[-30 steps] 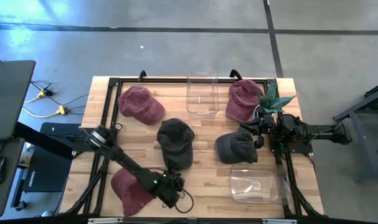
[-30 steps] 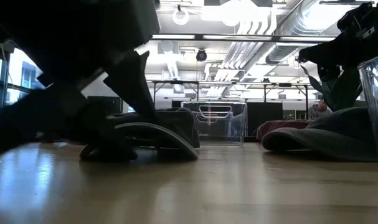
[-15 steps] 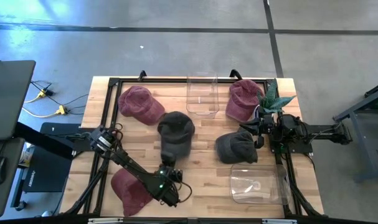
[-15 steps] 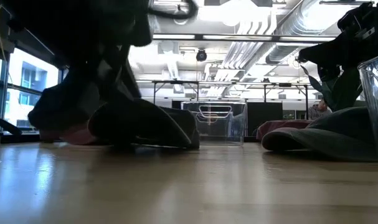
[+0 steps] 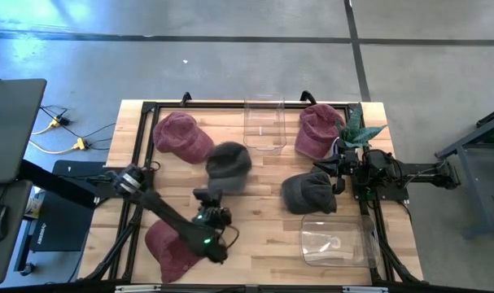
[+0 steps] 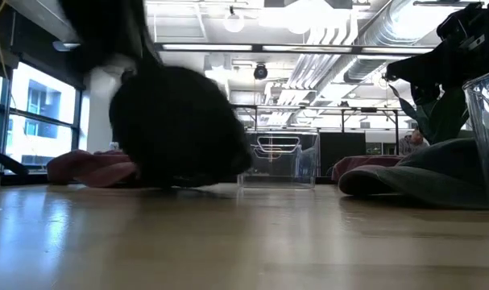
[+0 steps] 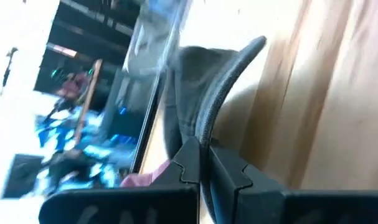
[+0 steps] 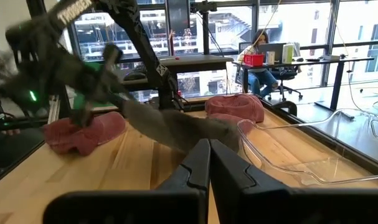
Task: Pick & Place hat
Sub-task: Put the left black cap into the top transparent bin
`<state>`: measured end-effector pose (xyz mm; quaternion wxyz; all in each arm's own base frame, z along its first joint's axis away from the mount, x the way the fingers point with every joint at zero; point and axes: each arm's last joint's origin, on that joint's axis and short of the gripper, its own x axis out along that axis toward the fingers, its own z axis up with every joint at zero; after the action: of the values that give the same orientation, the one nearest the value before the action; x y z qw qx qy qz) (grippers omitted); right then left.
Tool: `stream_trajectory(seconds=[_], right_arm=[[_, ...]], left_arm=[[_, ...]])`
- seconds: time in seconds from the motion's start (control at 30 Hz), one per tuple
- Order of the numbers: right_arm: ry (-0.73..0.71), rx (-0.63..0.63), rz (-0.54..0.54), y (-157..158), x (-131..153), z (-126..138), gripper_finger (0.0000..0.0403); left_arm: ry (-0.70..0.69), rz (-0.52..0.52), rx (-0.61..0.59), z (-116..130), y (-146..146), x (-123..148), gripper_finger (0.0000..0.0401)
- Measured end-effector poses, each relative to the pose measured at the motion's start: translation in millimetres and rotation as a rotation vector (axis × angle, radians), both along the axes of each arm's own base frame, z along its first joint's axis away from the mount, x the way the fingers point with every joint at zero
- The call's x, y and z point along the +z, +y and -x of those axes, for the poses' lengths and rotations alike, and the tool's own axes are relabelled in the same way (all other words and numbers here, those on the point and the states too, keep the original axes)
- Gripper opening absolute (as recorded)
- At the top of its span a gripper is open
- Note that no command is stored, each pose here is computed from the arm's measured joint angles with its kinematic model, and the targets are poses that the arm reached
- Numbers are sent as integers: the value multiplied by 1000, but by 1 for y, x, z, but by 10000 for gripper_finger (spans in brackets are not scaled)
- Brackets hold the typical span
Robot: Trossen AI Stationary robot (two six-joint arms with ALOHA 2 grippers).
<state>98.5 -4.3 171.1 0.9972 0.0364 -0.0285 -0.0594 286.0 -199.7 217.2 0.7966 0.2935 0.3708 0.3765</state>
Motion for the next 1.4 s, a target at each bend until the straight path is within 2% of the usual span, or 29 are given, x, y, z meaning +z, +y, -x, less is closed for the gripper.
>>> stream_trajectory(seconds=[0.1, 0.2, 0.3, 0.4, 0.5, 0.57, 0.67, 0.73, 0.87, 1.17, 1.3, 1.4], right_arm=[[0, 0, 0, 0, 0, 0, 2], [-2, 1, -6, 0, 0, 0, 5], [-16, 0, -6, 0, 2, 0, 6], [-45, 0, -6, 0, 4, 0, 2], [-94, -12, -7, 0, 9, 1, 2], [-119, -16, -8, 0, 11, 1, 4], [-130, -16, -8, -1, 12, 2, 3], [-129, -19, -5, -1, 12, 1, 2], [-138, -19, -3, -1, 14, 0, 5], [-120, -12, 0, 0, 13, -5, 4], [-124, -11, 0, 0, 14, -7, 5], [-124, -7, 0, 0, 14, -9, 3]], left_arm=[[-241, 36, -85, 23, -10, 41, 2], [-422, 90, -166, 55, -12, 70, 2], [-591, 134, -233, 87, -3, 83, 1], [-766, 218, -279, 118, 15, 73, 1], [-899, 318, -253, 136, 39, 45, 1], [-949, 380, -216, 142, 51, 22, 0], [-1030, 417, -159, 139, 61, -4, 0], [-1025, 423, -145, 139, 64, -15, 0], [-1052, 433, -154, 138, 61, -13, 0], [-1012, 436, -217, 133, 33, 17, 0], [-960, 533, -202, 131, 22, 23, 0], [-854, 644, -183, 122, 16, 26, 0]])
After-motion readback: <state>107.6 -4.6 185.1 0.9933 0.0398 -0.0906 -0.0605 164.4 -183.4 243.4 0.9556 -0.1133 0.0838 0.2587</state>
